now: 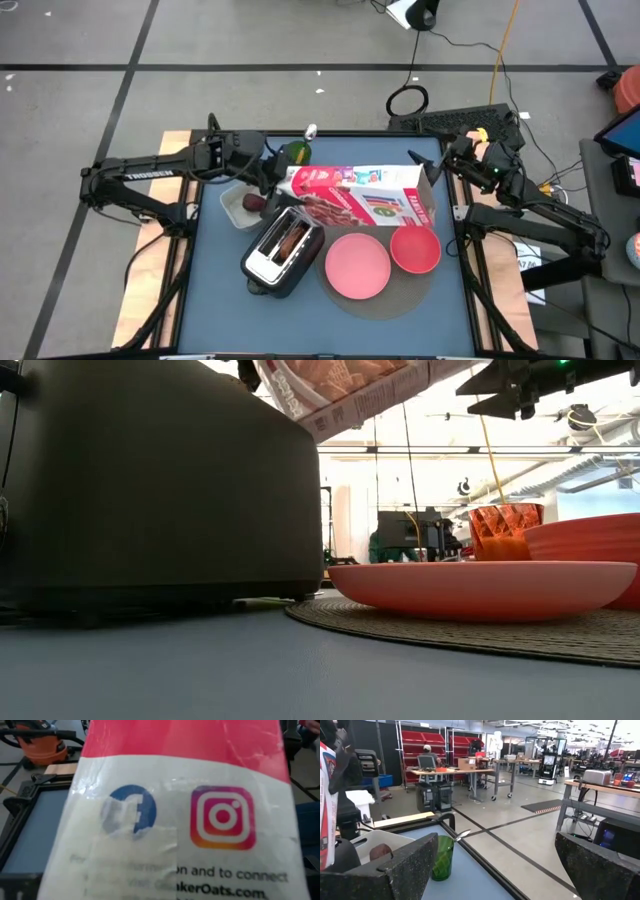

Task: Arrange a breakfast setting
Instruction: Pour the cereal from the cereal box into the red bowl

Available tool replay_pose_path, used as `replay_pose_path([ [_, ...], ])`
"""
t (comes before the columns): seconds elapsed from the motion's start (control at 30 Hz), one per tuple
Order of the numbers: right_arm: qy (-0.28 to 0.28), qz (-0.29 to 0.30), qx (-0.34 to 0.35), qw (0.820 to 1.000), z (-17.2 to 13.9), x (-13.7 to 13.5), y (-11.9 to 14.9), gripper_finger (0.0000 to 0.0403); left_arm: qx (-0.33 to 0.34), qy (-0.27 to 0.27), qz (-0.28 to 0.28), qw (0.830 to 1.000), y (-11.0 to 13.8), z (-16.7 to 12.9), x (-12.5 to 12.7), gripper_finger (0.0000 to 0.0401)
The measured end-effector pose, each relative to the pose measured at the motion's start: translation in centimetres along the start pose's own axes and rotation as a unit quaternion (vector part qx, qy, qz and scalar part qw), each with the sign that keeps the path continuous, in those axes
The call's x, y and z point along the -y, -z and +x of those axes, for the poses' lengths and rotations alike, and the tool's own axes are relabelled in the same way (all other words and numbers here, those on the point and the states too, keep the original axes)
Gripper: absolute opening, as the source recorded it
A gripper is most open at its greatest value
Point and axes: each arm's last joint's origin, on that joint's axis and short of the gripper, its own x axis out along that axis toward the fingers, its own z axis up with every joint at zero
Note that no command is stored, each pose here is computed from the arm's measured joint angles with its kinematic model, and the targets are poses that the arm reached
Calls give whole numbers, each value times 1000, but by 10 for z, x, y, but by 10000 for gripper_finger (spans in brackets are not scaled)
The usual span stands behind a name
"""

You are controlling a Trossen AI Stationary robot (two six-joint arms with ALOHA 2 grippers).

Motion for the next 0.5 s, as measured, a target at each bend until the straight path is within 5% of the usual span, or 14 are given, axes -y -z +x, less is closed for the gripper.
replay_pose_path([
  [0.5, 0, 0, -4, 1000, 0, 0, 1, 393, 12, -2, 21, 1000, -14, -8, 1, 280],
])
